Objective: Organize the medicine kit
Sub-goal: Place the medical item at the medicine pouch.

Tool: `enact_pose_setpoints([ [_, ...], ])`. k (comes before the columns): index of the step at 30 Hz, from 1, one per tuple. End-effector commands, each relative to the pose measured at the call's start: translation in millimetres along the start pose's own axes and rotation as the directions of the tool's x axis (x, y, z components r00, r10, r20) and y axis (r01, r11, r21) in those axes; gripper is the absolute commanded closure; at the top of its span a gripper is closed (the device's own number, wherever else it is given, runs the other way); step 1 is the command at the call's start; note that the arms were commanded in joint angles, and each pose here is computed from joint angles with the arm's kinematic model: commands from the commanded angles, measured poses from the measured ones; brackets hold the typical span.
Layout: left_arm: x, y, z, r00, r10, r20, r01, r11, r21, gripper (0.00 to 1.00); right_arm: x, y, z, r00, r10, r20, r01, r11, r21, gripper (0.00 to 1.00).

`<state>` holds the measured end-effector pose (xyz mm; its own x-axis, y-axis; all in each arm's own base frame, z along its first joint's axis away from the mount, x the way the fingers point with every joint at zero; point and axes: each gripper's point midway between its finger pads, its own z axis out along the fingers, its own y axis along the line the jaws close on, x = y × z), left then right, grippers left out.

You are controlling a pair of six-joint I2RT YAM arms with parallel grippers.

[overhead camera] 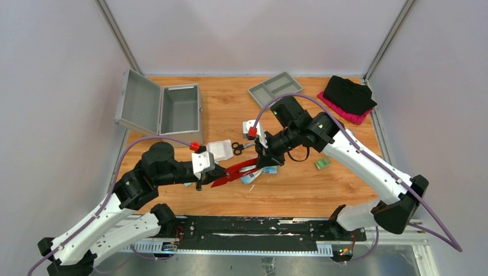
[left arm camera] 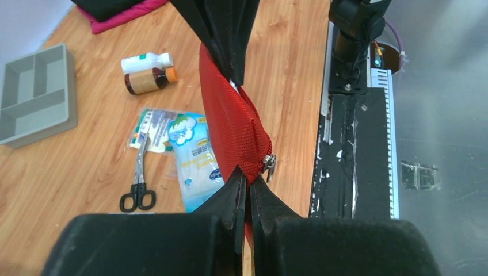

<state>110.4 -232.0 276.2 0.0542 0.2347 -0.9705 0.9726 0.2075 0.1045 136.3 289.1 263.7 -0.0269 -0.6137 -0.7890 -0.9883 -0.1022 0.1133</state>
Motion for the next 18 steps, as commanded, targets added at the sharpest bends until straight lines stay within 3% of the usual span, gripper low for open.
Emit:
enact_pose_setpoints([
  [1,-1.3,-7.0,2.8,1.000,0.005,0.001,-0.005,0.998,0.057,1.00,-2.0,-2.4,-4.5,0.999,-0.048,-0.024,0.048,0.998,0.026,0.97],
  [9,-2.9,-4.8,3.2,1.000,0.004,0.009,-0.005,0.999,0.045,1.00,-1.1,-4.3,-11.1,0.997,-0.074,-0.002,0.074,0.993,0.088,0.78],
  [18,-11.8,-6.8,3.4,0.998,-0.007,0.054,0.004,0.999,0.050,1.00,1.1,-3.4,-11.0,0.997,-0.072,0.009,0.071,0.992,0.100,0.72],
])
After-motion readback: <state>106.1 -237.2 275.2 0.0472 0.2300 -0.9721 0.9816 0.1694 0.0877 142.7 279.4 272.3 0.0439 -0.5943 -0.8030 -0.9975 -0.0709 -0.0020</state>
